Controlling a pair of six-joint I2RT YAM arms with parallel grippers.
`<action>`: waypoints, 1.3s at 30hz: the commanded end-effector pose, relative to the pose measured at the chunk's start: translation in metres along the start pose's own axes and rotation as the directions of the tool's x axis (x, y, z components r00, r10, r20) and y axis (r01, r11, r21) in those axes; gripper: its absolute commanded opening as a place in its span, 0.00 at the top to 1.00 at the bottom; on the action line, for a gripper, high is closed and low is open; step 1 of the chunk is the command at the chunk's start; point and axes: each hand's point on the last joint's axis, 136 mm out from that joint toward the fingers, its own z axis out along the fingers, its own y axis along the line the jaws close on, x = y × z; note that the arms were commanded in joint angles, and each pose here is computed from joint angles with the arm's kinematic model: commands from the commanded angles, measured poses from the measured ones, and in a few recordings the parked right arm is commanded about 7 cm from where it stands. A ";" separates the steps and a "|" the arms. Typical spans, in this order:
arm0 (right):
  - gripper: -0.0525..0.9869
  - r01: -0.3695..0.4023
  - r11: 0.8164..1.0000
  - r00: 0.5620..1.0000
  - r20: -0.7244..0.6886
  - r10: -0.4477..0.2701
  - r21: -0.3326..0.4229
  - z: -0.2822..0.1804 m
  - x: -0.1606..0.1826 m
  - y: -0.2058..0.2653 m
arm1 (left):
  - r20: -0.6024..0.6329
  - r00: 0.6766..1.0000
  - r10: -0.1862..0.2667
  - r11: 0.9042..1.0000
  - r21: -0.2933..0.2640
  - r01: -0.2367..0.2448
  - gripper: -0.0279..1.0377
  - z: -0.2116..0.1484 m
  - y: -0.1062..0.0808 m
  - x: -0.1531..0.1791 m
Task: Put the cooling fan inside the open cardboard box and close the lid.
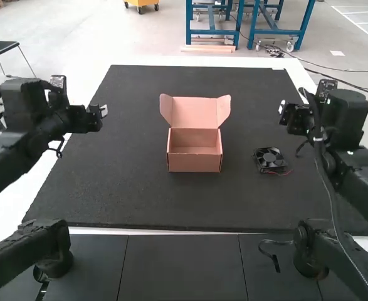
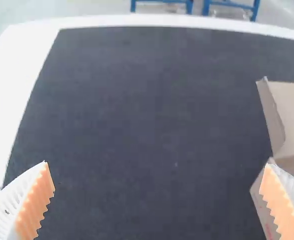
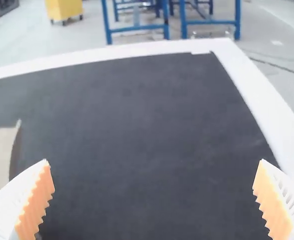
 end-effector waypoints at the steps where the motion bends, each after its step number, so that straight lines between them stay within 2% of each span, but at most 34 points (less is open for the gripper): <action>1: 0.08 0.101 0.994 0.994 0.038 -0.102 0.036 -0.008 -0.052 -0.005 | -0.054 0.998 -0.010 0.996 0.091 0.015 0.06 0.005 -0.018 -0.021; 3: 0.08 0.118 0.992 0.992 -0.057 -0.116 0.035 -0.008 -0.052 -0.006 | -0.080 0.997 -0.004 0.993 0.116 0.013 0.06 0.004 -0.028 -0.030; 5: 0.08 0.128 0.991 0.982 -0.140 -0.123 0.030 -0.010 -0.051 -0.006 | -0.041 0.999 0.021 0.987 0.162 -0.014 0.06 -0.001 -0.044 -0.049; 8: 0.08 0.121 0.992 0.962 -0.250 -0.109 0.032 -0.006 -0.044 -0.007 | 0.019 0.998 0.058 0.968 0.243 -0.061 0.07 -0.004 -0.076 -0.065; 10: 0.08 0.120 0.991 0.944 -0.316 -0.097 0.053 0.000 -0.031 -0.011 | 0.029 0.996 0.081 0.960 0.266 -0.086 0.07 -0.002 -0.093 -0.065; 11: 0.08 0.123 0.991 0.936 -0.339 -0.099 0.052 0.003 -0.027 -0.011 | 0.026 0.995 0.094 0.953 0.287 -0.097 0.07 -0.001 -0.104 -0.062; 13: 0.08 0.098 0.993 0.937 -0.343 -0.072 0.061 0.007 -0.031 -0.011 | 0.027 0.993 0.116 0.941 0.316 -0.119 0.07 0.001 -0.122 -0.058; 15: 0.08 0.070 0.993 0.940 -0.340 -0.035 0.092 0.012 -0.035 -0.014 | 0.003 0.990 0.141 0.925 0.357 -0.133 0.07 0.001 -0.139 -0.048; 16: 0.08 0.078 0.990 0.936 -0.350 -0.034 0.113 0.014 -0.033 -0.018 | -0.012 0.987 0.159 0.922 0.360 -0.144 0.07 0.002 -0.144 -0.042; 18: 0.15 0.067 0.990 0.913 -0.407 -0.010 0.126 0.020 -0.019 -0.020 | -0.046 0.981 0.191 0.917 0.364 -0.161 0.07 0.001 -0.149 -0.030; 21: 0.15 0.074 0.989 0.865 -0.501 -0.001 0.125 0.026 0.006 -0.023 | -0.047 0.974 0.221 0.907 0.378 -0.187 0.07 -0.002 -0.156 -0.028; 24: 0.15 0.075 0.987 0.818 -0.575 0.019 0.139 0.037 0.027 -0.031 | -0.060 0.966 0.250 0.900 0.381 -0.209 0.07 -0.002 -0.156 -0.026; 27: 0.15 0.039 0.990 0.743 -0.667 0.061 0.134 0.048 0.054 -0.035 | -0.123 0.953 0.277 0.901 0.379 -0.213 0.07 0.001 -0.154 -0.017; 30: 0.12 0.016 0.991 0.665 -0.742 0.086 0.129 0.054 0.076 -0.041 | -0.196 0.926 0.321 0.896 0.379 -0.231 0.07 0.002 -0.150 -0.004; 31: 0.12 0.015 0.992 0.653 -0.752 0.084 0.124 0.057 0.080 -0.043 | -0.203 0.921 0.331 0.895 0.378 -0.238 0.07 0.003 -0.149 -0.003; 32: 0.12 0.004 0.993 0.643 -0.760 0.089 0.119 0.060 0.083 -0.043 | -0.204 0.913 0.353 0.894 0.361 -0.265 0.07 0.005 -0.145 -0.003; 33: 0.12 0.000 0.993 0.635 -0.768 0.089 0.115 0.063 0.086 -0.043 | -0.201 0.905 0.375 0.889 0.354 -0.290 0.07 0.005 -0.142 -0.003; 37: 0.12 0.029 0.996 0.598 -0.800 0.046 0.079 0.071 0.100 -0.043 | -0.219 0.880 0.421 0.878 0.342 -0.335 0.07 0.004 -0.136 0.001; 39: 0.12 0.039 0.997 0.582 -0.812 0.030 0.064 0.075 0.105 -0.044 | -0.226 0.876 0.427 0.876 0.342 -0.339 0.07 0.004 -0.135 0.002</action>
